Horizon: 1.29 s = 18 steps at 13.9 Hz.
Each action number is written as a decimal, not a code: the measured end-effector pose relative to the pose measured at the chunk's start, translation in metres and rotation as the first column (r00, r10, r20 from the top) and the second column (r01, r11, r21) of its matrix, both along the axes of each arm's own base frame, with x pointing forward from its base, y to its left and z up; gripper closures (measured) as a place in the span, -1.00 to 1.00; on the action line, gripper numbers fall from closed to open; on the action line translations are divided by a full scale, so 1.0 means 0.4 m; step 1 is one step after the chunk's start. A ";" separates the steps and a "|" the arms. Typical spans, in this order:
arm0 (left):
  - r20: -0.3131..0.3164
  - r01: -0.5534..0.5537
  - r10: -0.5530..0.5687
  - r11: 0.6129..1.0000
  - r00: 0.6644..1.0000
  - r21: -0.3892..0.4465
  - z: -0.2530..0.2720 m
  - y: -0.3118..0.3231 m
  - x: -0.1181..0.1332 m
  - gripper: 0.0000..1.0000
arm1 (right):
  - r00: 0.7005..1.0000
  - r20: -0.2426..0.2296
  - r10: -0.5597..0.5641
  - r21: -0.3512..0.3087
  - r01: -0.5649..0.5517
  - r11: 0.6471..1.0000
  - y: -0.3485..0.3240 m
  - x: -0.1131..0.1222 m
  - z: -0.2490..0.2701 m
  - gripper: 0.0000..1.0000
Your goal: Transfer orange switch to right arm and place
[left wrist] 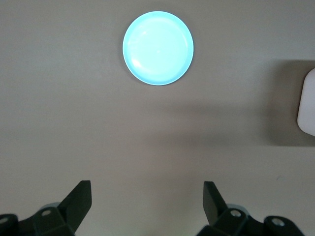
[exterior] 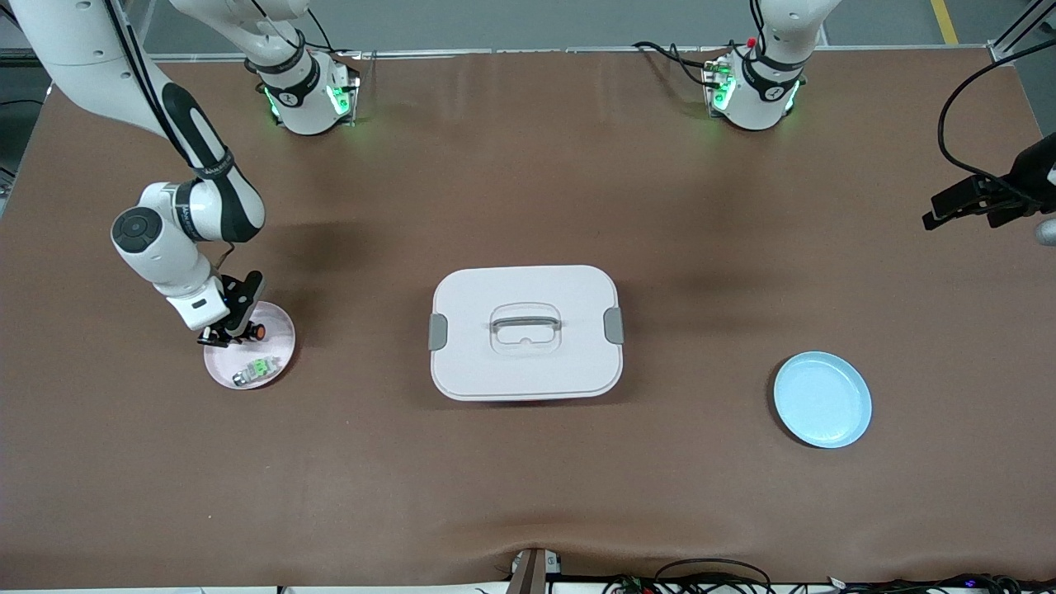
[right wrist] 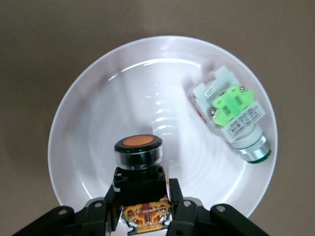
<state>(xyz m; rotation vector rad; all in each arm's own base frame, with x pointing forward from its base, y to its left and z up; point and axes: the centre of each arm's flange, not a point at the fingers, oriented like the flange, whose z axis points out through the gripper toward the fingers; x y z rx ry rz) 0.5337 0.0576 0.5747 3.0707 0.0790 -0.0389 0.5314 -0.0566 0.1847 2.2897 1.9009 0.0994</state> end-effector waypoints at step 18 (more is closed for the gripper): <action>0.072 0.084 -0.081 0.996 0.994 -0.040 0.072 -0.066 0.024 -1.00 | 0.990 -0.059 -0.128 -0.001 0.128 0.992 -0.040 0.010 0.059 -1.00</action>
